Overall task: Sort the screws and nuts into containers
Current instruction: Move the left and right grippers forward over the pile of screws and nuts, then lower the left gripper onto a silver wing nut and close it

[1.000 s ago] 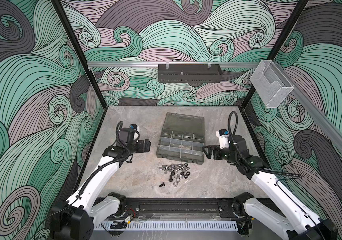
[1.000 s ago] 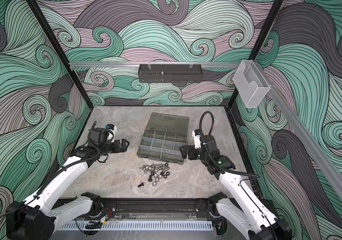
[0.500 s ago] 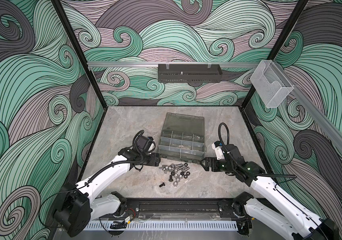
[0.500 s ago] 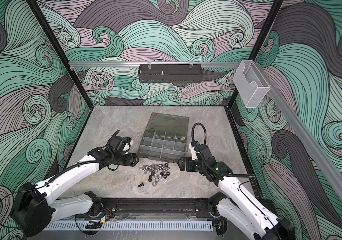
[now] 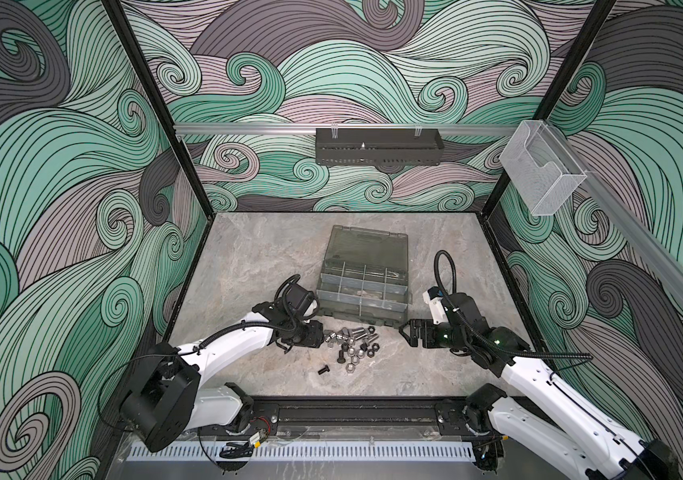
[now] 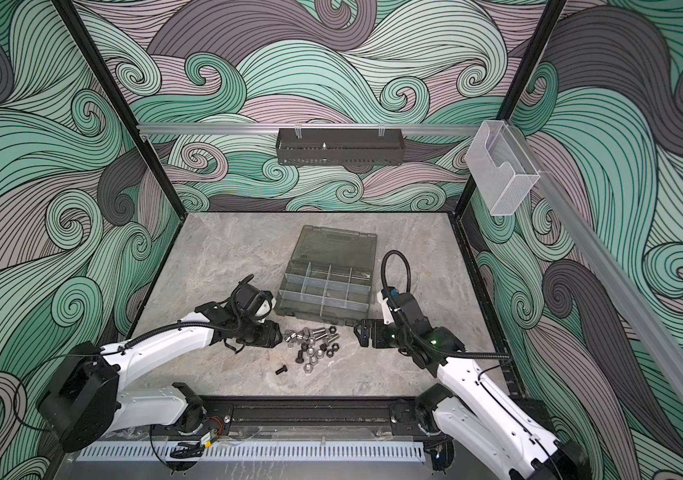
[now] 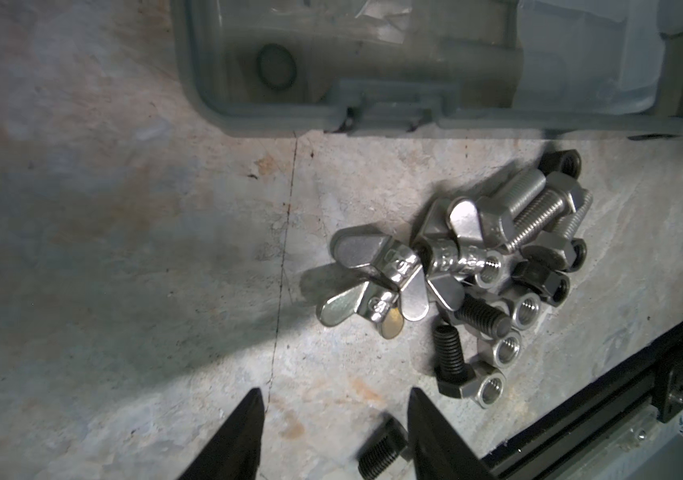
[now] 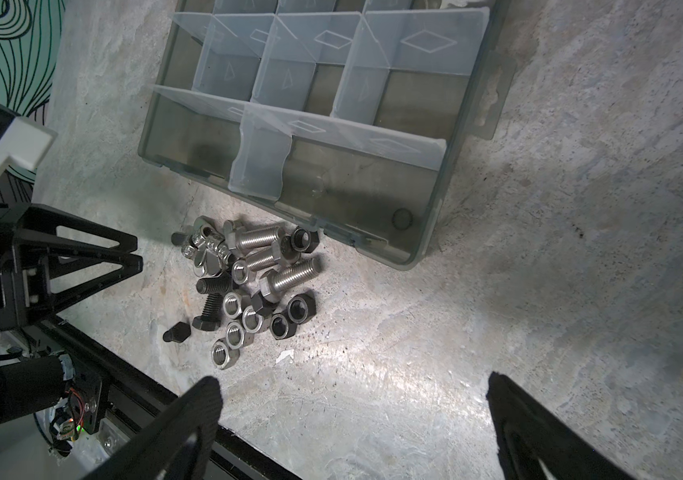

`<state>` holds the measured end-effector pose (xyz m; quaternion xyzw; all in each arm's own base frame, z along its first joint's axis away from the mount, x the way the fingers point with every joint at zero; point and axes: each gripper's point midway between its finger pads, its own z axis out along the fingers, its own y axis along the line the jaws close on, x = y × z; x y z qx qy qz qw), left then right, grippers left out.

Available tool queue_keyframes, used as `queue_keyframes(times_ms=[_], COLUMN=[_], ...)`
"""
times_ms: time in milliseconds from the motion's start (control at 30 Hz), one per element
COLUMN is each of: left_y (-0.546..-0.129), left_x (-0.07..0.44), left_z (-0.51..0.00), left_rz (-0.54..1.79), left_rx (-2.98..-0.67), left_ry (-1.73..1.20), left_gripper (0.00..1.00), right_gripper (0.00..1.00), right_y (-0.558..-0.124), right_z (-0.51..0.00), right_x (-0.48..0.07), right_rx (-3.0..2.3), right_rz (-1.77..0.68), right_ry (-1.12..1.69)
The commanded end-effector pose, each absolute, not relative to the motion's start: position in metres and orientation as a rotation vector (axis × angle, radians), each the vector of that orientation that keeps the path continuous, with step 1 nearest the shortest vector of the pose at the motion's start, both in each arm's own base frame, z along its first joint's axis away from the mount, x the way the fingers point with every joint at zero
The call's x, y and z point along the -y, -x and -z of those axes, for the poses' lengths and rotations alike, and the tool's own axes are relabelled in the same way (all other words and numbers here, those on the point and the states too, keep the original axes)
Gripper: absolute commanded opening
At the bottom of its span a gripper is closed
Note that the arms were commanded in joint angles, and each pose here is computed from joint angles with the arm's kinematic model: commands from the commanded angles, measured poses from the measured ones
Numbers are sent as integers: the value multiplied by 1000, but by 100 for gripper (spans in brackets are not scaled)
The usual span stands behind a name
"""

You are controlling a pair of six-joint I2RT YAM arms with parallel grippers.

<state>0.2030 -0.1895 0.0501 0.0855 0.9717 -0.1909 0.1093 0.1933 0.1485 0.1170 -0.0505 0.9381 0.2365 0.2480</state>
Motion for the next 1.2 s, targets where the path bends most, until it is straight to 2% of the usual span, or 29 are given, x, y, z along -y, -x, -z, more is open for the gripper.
queue_keyframes(times_ms=[0,400,800,1100,1167], left_y=[-207,-209,-210,-207,-208], left_x=[204,204,200,206,203], left_z=[-48,-24,-3,-5,-6], left_rz=[640,673,838,945,916], left_rx=[-2845,-2864,-2863,-2838,-2841], left_ry=[-252,-145,-49,-84,-64], left_gripper=[52,41,34,35,37], right_gripper=[100,100,100,100,100], right_y=[-185,-179,-182,-181,-181], right_z=[-112,-113,-126,-128,-127], right_x=[-150,-149,-161,-157,-156], right_rx=[-2577,-2564,-2509,-2505,-2511], right_rz=[-668,-706,-835,-816,-809], right_ry=[143,114,40,27,23])
